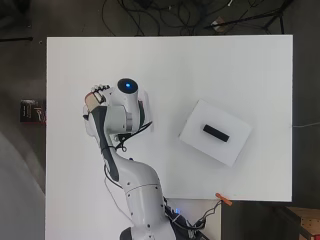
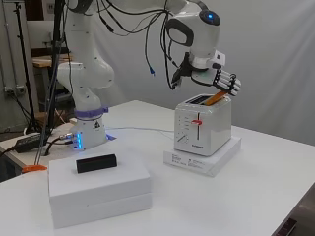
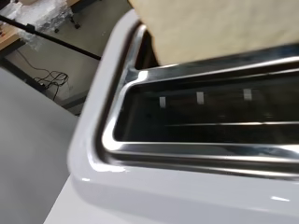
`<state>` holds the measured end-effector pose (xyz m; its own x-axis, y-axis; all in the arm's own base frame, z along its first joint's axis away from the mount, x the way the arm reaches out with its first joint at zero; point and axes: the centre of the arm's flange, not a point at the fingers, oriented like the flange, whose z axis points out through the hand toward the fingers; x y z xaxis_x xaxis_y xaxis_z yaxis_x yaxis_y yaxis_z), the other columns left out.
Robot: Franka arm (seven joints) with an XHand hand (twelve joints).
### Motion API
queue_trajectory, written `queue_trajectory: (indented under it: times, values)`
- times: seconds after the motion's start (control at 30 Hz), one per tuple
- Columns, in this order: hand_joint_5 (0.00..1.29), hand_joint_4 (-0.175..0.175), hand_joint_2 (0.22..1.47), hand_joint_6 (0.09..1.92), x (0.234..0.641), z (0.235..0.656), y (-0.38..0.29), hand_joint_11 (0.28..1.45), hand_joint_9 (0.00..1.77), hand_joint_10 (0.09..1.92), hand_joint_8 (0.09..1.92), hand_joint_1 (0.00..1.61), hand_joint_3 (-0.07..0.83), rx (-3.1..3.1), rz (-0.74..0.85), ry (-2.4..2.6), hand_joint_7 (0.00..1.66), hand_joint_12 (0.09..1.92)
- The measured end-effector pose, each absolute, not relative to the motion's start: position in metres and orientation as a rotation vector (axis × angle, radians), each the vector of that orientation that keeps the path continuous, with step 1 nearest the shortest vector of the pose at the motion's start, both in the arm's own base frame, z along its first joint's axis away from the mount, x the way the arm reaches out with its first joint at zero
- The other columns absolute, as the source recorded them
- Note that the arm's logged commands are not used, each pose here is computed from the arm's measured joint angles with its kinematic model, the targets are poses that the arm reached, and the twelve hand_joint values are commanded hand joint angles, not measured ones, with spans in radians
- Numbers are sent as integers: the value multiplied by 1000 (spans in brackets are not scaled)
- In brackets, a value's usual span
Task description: Teleoperate dual arm-hand system to toast a bread
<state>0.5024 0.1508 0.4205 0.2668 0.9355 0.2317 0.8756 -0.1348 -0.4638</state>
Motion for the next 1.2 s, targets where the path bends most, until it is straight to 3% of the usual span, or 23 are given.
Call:
queue_trajectory:
  times: [0.27,0.4,0.53,0.67,0.8,0.87,0.93,1.03,1.2]
  values:
    - [193,-70,969,87,446,426,274,327,278,87,87,51,-6,-2021,223,-1960,206,87]
    - [185,-70,1015,87,465,431,231,331,312,87,87,35,11,-2211,209,-1895,236,87]
    - [173,-64,1041,87,478,464,169,363,391,87,87,53,7,-2439,127,-1768,267,87]
    - [108,-62,1035,87,470,495,159,386,447,87,87,50,-1,-2542,55,-1747,284,87]
    - [47,-61,1020,87,468,495,162,453,541,87,87,51,-2,-2548,63,-1737,296,87]
    - [335,-29,1025,87,465,495,165,536,706,87,87,66,0,-2524,54,-1755,482,87]
    - [489,8,1011,87,464,499,163,524,684,87,87,70,-6,-2499,84,-1771,493,87]
    - [528,74,992,87,474,525,149,532,581,87,87,82,-9,-2484,173,-1787,397,87]
    - [548,110,991,87,511,544,176,534,579,87,87,51,-4,-2262,326,-1935,409,87]
